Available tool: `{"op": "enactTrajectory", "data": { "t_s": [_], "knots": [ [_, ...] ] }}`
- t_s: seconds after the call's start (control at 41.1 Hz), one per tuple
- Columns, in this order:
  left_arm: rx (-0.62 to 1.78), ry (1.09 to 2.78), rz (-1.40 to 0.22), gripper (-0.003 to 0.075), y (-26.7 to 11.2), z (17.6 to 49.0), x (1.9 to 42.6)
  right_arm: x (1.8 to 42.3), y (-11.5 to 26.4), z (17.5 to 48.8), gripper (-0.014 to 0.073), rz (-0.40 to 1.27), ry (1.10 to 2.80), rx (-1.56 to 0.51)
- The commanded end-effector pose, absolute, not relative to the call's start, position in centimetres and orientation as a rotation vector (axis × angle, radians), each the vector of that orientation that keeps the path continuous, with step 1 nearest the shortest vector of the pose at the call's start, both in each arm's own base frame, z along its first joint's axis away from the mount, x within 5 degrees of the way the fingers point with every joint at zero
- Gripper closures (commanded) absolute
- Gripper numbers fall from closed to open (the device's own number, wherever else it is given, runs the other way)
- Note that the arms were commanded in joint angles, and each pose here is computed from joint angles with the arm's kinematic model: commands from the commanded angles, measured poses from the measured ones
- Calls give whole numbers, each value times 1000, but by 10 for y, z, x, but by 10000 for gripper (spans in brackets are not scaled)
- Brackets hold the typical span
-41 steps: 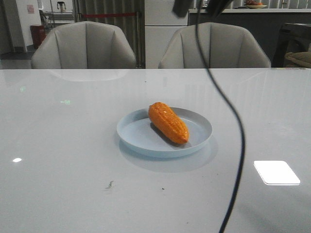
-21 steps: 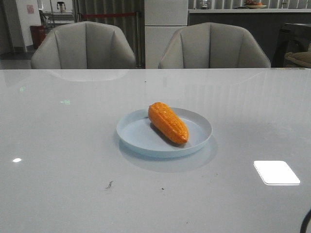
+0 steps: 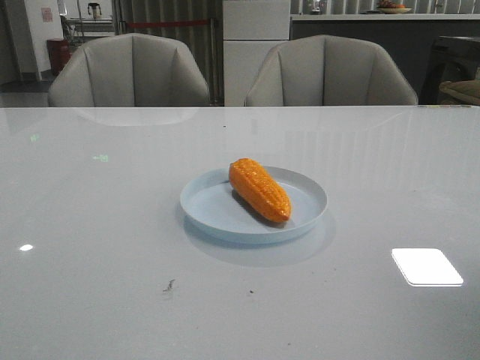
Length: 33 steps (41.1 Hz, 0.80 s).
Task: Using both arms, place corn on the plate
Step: 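Open the right gripper to release the corn and raise it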
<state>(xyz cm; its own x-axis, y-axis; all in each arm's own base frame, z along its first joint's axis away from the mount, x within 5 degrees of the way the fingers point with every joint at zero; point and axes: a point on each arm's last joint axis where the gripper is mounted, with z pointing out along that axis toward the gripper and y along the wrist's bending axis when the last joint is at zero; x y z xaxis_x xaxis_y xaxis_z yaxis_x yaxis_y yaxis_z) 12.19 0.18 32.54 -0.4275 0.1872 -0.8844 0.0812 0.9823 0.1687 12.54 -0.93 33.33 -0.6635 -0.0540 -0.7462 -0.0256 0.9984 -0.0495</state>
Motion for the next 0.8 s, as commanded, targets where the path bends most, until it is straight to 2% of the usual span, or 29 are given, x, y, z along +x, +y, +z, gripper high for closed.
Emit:
{"op": "enactTrajectory", "data": {
  "t_s": [0.0, 0.779],
  "knots": [
    [165, 1916, 123, 466, 2, 341, 124, 121, -9, 331, 25, -61, 2197, -56],
    [151, 1960, 75, 466, 0, 337, 122, 119, -8, 324, 25, -57, 2215, -55]
  ]
}}
